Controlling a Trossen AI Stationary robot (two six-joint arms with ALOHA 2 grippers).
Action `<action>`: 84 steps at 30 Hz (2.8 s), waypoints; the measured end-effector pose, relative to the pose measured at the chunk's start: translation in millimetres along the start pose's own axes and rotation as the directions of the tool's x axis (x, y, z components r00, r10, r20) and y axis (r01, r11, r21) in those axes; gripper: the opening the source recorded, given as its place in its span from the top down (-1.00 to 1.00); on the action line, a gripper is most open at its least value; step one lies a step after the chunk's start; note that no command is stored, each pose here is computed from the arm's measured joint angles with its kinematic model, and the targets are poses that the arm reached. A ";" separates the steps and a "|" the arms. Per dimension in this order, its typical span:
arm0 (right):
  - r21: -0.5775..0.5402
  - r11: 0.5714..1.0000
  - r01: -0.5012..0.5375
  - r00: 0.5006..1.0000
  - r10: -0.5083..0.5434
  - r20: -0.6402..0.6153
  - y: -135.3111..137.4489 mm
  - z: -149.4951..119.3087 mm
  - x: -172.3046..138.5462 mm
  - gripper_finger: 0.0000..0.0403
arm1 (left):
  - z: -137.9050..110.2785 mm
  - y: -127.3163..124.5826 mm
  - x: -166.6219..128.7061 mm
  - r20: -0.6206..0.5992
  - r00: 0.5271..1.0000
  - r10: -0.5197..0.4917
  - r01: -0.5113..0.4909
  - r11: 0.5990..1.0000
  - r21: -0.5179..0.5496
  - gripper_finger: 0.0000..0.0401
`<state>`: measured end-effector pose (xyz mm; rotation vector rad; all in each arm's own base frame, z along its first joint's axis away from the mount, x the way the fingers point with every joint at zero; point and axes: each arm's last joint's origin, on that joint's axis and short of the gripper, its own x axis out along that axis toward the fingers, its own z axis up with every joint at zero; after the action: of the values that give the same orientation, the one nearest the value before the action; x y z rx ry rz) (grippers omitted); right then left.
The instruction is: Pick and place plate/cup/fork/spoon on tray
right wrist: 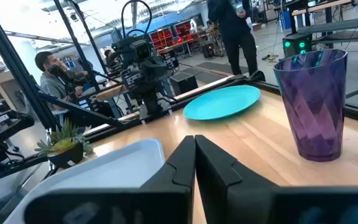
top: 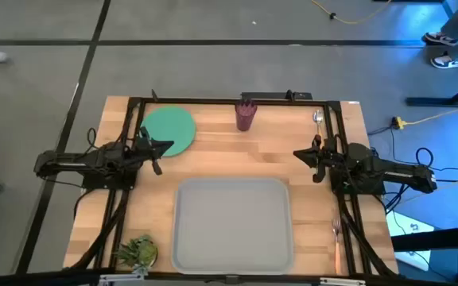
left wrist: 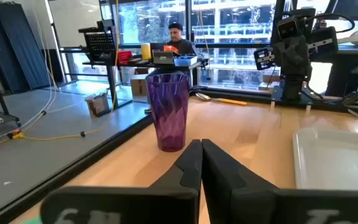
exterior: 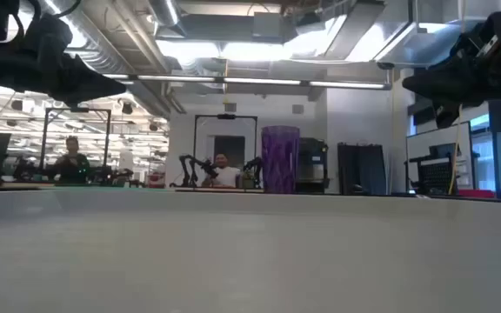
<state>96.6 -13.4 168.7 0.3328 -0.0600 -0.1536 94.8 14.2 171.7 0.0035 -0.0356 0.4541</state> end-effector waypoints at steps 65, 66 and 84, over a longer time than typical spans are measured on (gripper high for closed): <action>0.000 1.000 0.000 1.000 0.000 0.000 0.0 0.0 0.0 0.92 | 0.0 0.0 0.0 0.000 1.000 0.000 0.000 1.000 0.000 1.00; 0.000 1.000 0.000 1.000 0.000 0.000 0.0 0.0 0.0 0.92 | 0.1 0.0 0.0 0.000 1.000 0.000 0.000 1.000 0.000 1.00; 0.050 0.999 -0.006 1.000 0.005 0.019 0.6 1.8 0.0 0.92 | 0.0 0.0 0.0 0.000 1.000 0.000 0.000 1.000 0.000 1.00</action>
<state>96.5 -13.4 170.6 0.3814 -0.0831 -0.1495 94.8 14.2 171.7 0.0031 -0.0357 0.4545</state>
